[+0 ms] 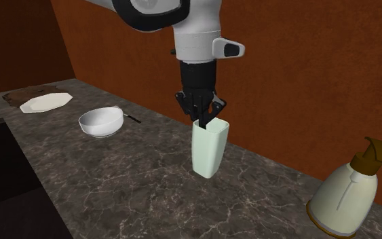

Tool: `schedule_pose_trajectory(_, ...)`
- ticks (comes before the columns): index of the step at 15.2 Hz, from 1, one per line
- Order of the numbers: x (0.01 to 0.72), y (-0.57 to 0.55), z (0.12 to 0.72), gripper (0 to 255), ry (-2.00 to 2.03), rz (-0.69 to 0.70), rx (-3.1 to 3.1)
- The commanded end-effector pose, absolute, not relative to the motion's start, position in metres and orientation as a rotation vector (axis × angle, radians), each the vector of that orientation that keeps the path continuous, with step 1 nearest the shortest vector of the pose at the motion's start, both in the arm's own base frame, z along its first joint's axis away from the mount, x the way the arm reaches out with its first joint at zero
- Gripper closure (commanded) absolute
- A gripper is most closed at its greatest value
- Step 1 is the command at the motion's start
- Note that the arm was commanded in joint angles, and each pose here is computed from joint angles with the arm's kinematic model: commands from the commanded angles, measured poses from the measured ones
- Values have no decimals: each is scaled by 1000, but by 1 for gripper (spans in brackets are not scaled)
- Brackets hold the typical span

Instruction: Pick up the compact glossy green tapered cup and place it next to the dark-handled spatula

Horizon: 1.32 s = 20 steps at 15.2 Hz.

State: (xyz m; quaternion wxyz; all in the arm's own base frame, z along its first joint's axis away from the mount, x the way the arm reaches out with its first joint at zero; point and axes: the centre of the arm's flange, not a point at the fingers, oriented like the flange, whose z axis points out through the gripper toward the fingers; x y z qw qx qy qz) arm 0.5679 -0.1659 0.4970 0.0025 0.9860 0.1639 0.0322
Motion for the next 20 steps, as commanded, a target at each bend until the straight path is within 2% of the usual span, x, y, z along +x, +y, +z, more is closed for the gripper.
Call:
schedule_pose_trajectory(1, 567, -165, 508, 255, 514, 101, 3092)
schedule_pose_trajectory(20, 563, -153, 602, 255, 514, 101, 3092)
